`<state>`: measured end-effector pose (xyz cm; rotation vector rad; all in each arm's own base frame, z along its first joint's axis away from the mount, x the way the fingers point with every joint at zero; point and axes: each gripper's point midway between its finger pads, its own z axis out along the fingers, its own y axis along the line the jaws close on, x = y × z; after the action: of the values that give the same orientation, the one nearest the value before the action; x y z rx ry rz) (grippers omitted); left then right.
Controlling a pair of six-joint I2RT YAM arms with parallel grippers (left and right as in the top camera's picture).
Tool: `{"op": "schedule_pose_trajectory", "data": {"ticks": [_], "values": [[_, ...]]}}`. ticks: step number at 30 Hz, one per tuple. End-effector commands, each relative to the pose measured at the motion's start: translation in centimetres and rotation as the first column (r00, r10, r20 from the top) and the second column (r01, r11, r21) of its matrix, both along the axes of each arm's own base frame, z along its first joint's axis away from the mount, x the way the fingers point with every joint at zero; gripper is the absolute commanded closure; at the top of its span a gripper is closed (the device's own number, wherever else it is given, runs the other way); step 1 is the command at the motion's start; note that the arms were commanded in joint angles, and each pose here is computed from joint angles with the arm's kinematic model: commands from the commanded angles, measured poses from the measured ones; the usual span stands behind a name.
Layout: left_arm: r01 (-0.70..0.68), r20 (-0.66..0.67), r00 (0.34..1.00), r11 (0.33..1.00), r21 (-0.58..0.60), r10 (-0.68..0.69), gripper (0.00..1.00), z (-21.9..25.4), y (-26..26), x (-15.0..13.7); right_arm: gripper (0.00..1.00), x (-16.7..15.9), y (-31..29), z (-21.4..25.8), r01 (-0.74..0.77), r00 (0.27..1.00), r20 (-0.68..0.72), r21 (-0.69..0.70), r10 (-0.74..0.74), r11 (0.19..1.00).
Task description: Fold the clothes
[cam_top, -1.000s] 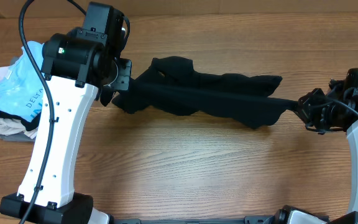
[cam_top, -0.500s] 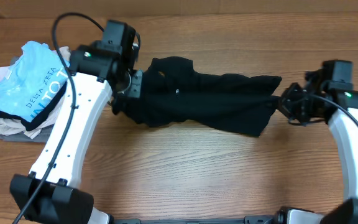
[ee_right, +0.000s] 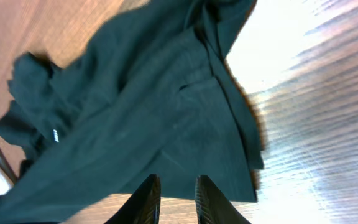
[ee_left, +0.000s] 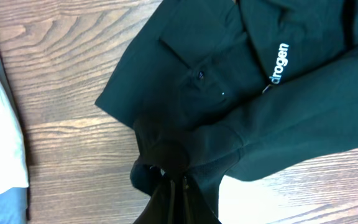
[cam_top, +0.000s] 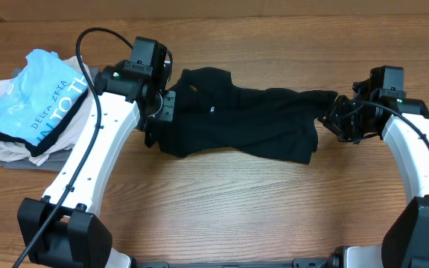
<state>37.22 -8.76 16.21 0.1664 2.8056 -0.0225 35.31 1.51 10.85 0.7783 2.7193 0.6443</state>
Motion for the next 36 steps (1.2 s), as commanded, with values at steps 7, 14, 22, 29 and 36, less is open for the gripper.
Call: {"op": "schedule_pose_trajectory", "data": {"ticks": [7,14,22,29,36], "values": [[0.011,0.002,1.0,1.0,-0.013,-0.011,0.96,-0.3,0.0,0.2,0.76,0.0,-0.7,-3.5,-0.042,0.997,0.056,-0.078,0.046,0.996],[0.011,0.001,1.0,1.0,-0.013,-0.011,0.96,-0.3,0.0,0.2,0.75,1.0,0.1,-6.6,-0.06,0.991,0.119,-0.04,0.064,0.997],[0.012,0.0,1.0,1.0,-0.014,-0.012,0.96,-0.3,-0.1,0.2,0.65,2.2,2.2,-9.3,-0.118,0.985,0.128,0.03,0.113,0.993],[0.013,0.001,1.0,1.0,-0.016,-0.013,0.96,-0.3,-0.1,0.2,0.69,2.3,3.7,-8.8,-0.178,0.973,0.163,0.085,0.162,0.98],[0.016,0.0,1.0,1.0,-0.015,-0.016,0.96,-0.3,-0.1,0.2,0.75,3.1,4.4,-7.4,-0.23,0.953,0.226,0.106,0.202,0.967]]}}
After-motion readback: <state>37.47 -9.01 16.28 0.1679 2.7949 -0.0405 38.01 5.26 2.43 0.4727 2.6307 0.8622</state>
